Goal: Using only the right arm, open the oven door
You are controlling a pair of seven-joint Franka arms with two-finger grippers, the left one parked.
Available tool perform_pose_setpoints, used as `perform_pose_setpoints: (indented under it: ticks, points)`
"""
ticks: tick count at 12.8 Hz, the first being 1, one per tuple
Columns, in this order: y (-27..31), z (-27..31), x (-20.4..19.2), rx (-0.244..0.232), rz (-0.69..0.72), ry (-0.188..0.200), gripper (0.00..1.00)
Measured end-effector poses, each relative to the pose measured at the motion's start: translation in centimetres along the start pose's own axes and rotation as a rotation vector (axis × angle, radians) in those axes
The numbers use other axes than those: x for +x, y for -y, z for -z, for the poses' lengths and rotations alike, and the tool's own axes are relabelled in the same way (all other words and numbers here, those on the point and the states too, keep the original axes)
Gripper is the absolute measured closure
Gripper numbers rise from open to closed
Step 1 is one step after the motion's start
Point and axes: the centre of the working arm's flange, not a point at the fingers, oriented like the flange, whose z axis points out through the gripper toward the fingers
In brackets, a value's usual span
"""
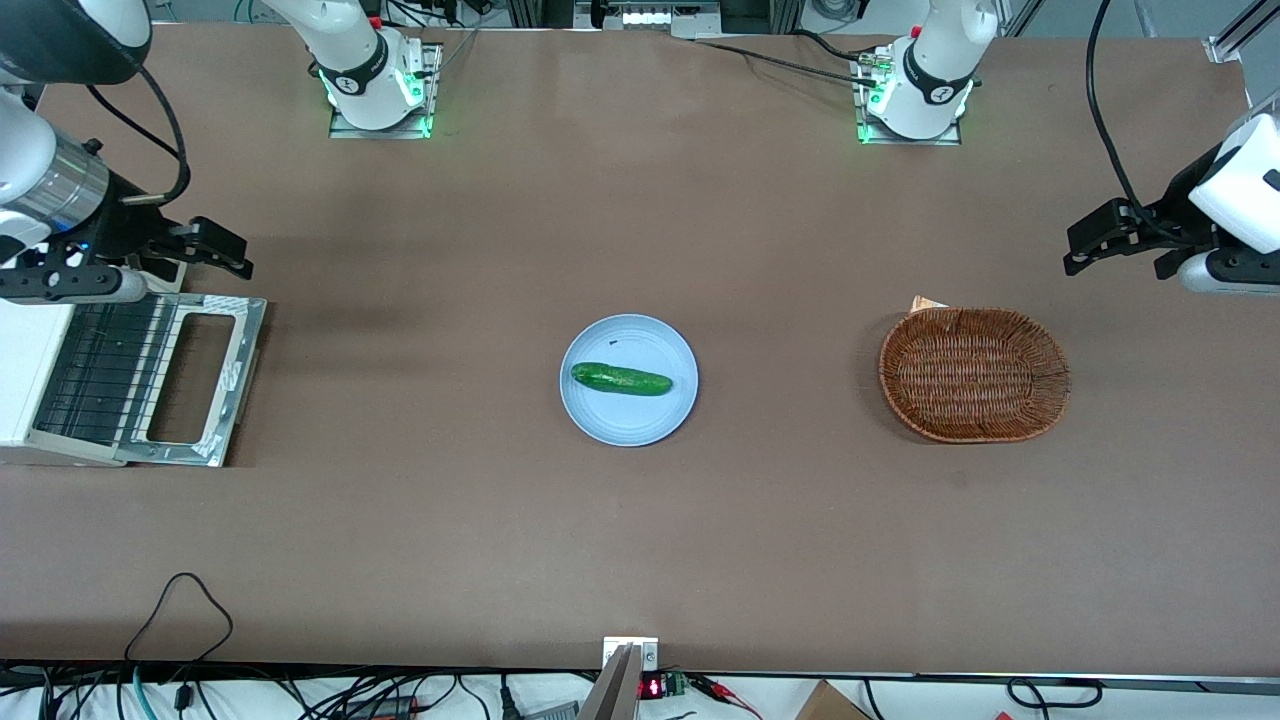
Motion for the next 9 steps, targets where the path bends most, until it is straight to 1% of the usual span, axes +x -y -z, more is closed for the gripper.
perform_pose_setpoints:
  ticks: [7, 9]
  points:
    - [0.16, -0.05, -0.05, 0.000, 0.003, 0.004, 0.01]
    - [0.31, -0.12, -0.13, -0.001, 0.006, 0.011, 0.01]
